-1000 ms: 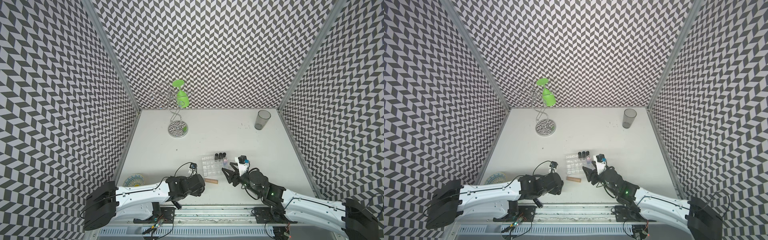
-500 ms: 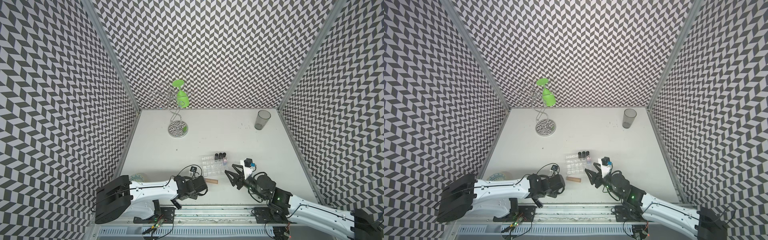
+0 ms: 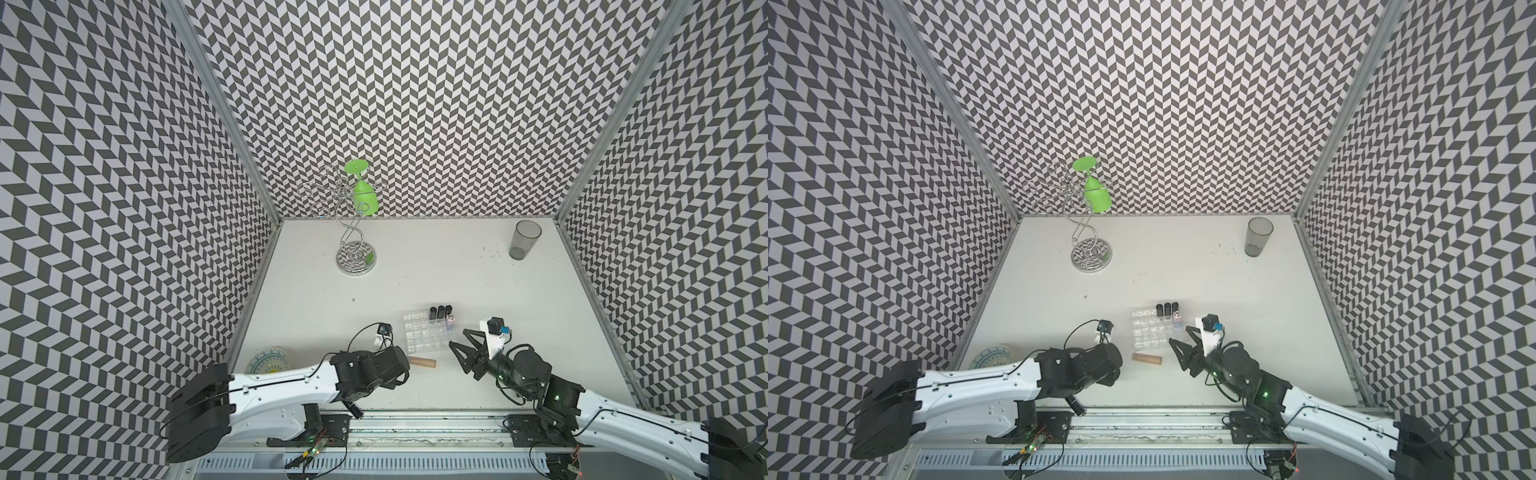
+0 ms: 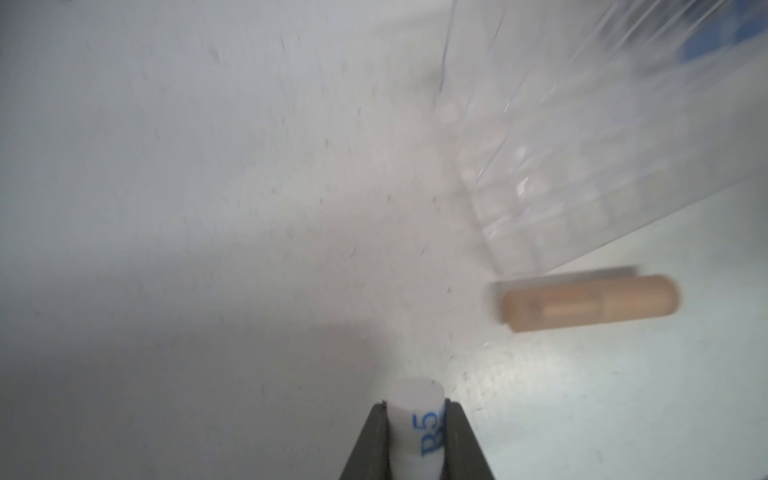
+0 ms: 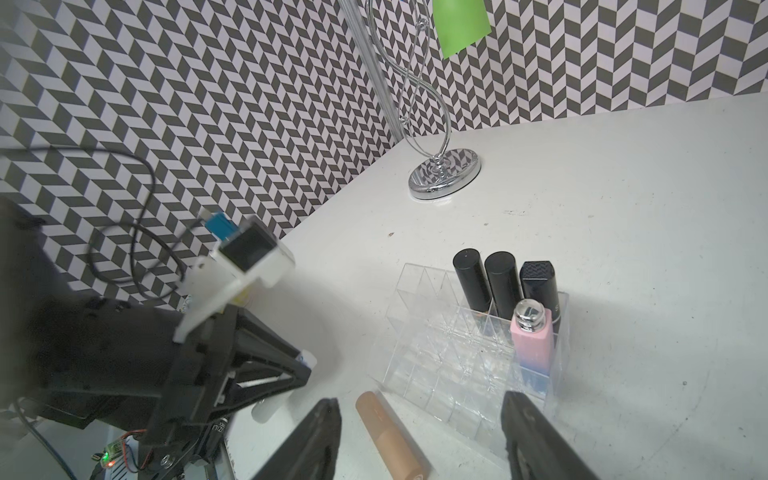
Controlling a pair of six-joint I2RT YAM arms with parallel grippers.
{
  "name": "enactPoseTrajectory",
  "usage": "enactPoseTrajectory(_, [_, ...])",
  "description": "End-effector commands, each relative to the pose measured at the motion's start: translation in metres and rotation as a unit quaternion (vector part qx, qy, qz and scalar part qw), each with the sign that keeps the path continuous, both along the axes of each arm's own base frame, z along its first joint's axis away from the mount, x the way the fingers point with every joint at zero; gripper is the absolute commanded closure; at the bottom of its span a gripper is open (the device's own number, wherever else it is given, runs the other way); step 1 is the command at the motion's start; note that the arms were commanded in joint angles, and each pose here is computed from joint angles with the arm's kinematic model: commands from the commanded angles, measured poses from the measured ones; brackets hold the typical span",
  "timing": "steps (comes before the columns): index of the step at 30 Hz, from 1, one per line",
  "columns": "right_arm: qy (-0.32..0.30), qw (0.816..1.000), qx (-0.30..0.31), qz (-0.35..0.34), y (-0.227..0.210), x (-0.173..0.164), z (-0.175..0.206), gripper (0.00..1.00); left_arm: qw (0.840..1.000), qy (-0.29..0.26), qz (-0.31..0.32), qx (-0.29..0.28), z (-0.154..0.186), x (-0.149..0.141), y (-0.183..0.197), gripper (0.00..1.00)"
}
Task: Arrange the lipsticks in the organizer
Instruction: Pick up the lipstick at the center of the board.
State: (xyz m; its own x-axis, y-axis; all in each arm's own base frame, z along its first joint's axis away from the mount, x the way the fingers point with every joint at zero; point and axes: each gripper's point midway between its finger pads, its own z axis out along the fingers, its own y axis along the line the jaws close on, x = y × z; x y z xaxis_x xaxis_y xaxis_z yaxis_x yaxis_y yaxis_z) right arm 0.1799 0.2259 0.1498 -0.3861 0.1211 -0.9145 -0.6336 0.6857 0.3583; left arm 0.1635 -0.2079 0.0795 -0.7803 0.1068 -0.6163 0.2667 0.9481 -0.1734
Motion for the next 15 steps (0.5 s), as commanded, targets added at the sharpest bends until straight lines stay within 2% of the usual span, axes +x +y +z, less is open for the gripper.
enactPoseTrajectory(1, [-0.017,1.0,0.022,0.0,0.001,0.0,0.013,0.35,0.988,-0.124,0.004,-0.091,0.069,0.032,-0.02,1.0])
enactPoseTrajectory(4, [-0.024,0.999,0.029,-0.013,-0.005,0.001,0.013,0.35,0.963,-0.223,-0.037,-0.146,0.114,0.041,-0.037,1.0])
enactPoseTrajectory(6, [-0.03,0.999,0.037,-0.017,-0.008,0.001,0.015,0.35,0.934,-0.301,-0.083,-0.175,0.14,0.041,-0.049,1.0])
enactPoseTrajectory(9, [-0.038,0.998,0.047,-0.016,-0.01,-0.001,0.018,0.35,0.894,-0.399,-0.094,-0.183,0.165,0.045,-0.048,1.0])
enactPoseTrajectory(12, [-0.042,0.997,0.052,-0.026,-0.016,-0.001,0.017,0.35,0.884,-0.425,-0.088,-0.177,0.169,0.058,-0.044,1.0])
enactPoseTrajectory(15, [-0.05,0.996,0.063,-0.037,-0.023,0.0,0.018,0.36,0.872,-0.419,-0.113,-0.225,0.163,0.065,-0.046,1.0])
